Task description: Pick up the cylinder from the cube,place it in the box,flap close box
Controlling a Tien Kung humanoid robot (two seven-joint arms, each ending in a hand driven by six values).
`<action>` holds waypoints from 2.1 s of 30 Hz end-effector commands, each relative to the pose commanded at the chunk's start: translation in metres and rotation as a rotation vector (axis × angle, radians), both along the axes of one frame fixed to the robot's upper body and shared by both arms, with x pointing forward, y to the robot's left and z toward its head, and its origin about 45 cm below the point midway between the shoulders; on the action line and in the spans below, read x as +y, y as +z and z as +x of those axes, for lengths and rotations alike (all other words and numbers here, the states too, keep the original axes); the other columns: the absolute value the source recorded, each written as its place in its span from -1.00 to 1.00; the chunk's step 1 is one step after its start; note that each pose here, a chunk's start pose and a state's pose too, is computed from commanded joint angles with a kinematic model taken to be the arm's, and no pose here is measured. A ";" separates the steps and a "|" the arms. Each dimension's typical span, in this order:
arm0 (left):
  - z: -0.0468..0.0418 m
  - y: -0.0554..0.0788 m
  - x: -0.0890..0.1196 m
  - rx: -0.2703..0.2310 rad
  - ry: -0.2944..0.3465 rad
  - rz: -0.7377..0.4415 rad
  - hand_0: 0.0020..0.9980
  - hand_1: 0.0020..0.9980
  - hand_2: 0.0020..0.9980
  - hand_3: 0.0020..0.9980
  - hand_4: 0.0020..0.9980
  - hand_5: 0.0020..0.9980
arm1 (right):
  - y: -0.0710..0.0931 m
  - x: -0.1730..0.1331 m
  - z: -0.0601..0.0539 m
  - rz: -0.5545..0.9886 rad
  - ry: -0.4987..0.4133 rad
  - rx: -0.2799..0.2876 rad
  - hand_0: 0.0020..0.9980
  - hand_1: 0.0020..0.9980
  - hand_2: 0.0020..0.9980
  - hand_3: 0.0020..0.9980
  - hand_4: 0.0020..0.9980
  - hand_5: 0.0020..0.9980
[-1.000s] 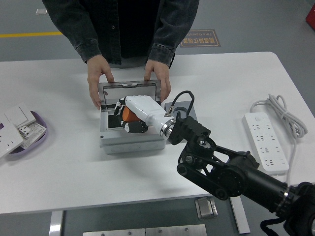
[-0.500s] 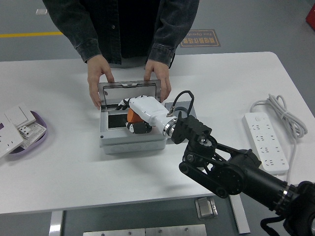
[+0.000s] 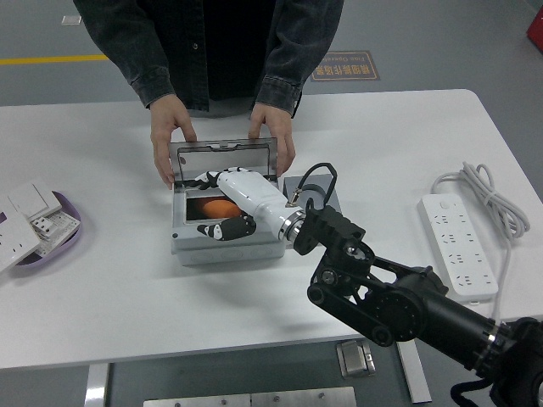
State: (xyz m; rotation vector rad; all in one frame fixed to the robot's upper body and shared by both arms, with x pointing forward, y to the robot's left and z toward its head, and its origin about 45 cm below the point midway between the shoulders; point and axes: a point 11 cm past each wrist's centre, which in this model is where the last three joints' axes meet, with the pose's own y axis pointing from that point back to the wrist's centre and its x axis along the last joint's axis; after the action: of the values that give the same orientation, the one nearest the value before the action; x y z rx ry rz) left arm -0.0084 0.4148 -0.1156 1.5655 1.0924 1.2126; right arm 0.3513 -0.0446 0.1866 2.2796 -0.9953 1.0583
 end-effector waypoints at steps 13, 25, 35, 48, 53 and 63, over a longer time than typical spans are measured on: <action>-0.0023 0.001 0.003 0.006 0.000 0.006 0.20 0.17 0.15 0.24 0.42 -0.23 | 0.060 -0.023 0.024 0.302 -0.042 0.080 0.59 0.37 0.38 0.51 0.59 -0.46; 0.0026 0.001 0.004 0.001 -0.011 0.006 0.20 0.17 0.15 0.23 0.42 -0.23 | 0.054 -0.054 0.079 0.185 -0.150 0.074 0.34 0.28 0.33 0.45 0.54 -0.51; 0.0051 0.001 0.004 -0.004 -0.015 0.005 0.20 0.17 0.14 0.23 0.40 -0.26 | 0.032 -0.061 0.081 0.112 -0.163 0.101 0.36 0.28 0.34 0.45 0.54 -0.51; 0.0016 0.000 0.002 -0.010 -0.007 0.002 0.20 0.17 0.14 0.23 0.40 -0.27 | 0.045 -0.048 0.044 -0.022 -0.051 -0.004 0.36 0.27 0.34 0.44 0.53 -0.51; -0.0006 0.000 0.001 -0.013 0.001 0.001 0.20 0.17 0.14 0.22 0.39 -0.28 | 0.035 -0.046 0.025 -0.061 -0.022 0.006 0.34 0.26 0.33 0.44 0.51 -0.49; -0.0025 -0.001 -0.002 -0.011 -0.005 -0.003 0.20 0.17 0.14 0.22 0.38 -0.28 | 0.013 -0.054 0.011 0.056 -0.062 0.138 0.27 0.26 0.36 0.46 0.48 -0.40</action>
State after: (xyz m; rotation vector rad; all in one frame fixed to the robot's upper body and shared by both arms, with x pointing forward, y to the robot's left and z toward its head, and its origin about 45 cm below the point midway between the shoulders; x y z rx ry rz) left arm -0.0109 0.4132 -0.1166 1.5567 1.0819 1.2146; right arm 0.3622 -0.0989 0.1994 2.3156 -1.0439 0.8450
